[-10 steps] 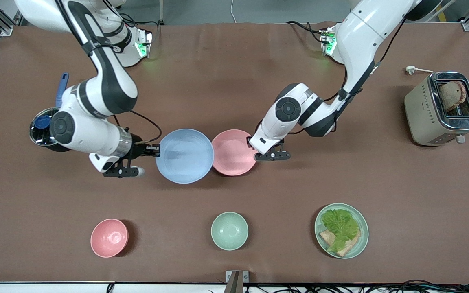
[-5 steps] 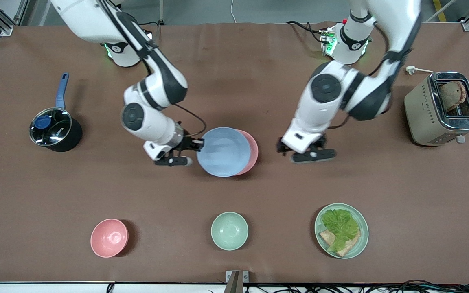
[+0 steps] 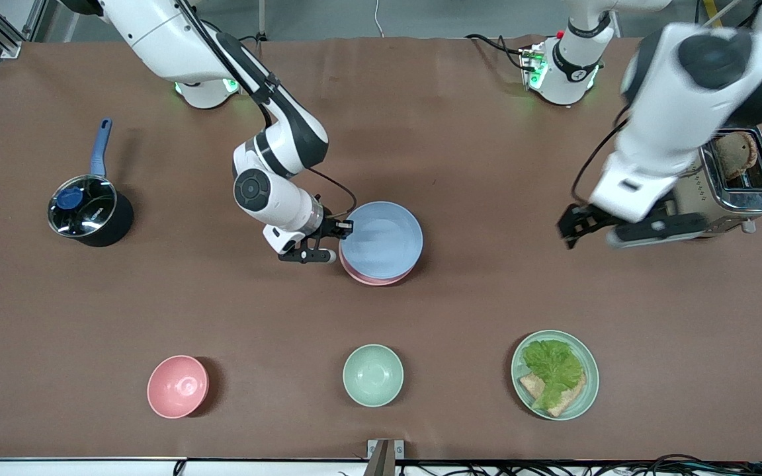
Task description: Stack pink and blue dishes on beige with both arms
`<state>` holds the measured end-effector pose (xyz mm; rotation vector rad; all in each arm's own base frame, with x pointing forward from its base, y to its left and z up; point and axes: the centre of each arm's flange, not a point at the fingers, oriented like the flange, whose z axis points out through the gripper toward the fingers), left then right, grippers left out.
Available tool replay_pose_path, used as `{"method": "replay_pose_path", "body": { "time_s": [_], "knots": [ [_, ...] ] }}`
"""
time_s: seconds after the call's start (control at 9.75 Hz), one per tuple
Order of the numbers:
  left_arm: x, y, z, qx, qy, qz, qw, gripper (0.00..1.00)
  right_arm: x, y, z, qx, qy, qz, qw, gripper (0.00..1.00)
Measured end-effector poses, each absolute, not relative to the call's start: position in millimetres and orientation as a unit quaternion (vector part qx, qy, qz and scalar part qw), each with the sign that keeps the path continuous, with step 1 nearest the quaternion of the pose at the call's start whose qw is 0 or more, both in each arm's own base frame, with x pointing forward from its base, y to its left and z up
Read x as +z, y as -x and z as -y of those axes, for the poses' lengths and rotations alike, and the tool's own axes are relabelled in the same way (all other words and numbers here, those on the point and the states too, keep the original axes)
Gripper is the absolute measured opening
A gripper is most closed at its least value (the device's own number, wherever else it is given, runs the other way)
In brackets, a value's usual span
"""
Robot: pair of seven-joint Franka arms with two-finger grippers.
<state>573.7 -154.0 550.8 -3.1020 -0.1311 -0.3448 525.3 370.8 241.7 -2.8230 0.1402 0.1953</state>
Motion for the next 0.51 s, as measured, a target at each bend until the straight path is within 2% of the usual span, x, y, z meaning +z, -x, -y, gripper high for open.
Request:
{"method": "replay_pose_path", "body": {
  "time_s": [0.21,0.41,0.51],
  "knots": [
    [609.1,-565.8,96.6,-0.090,0.996,0.018,-0.003,1.00,229.3,-523.2,-369.1,0.076,0.985,-0.049,0.147,0.14],
    [662.4,-551.7,52.2,-0.082,0.997,-0.011,0.003,1.00,241.6,-533.8,-364.0,0.061,0.986,-0.046,0.147,0.43],
    [683.8,-540.9,32.4,-0.090,0.996,-0.017,0.003,1.00,272.0,-548.5,-349.8,0.045,0.989,-0.038,0.136,0.59]
  ]
}}
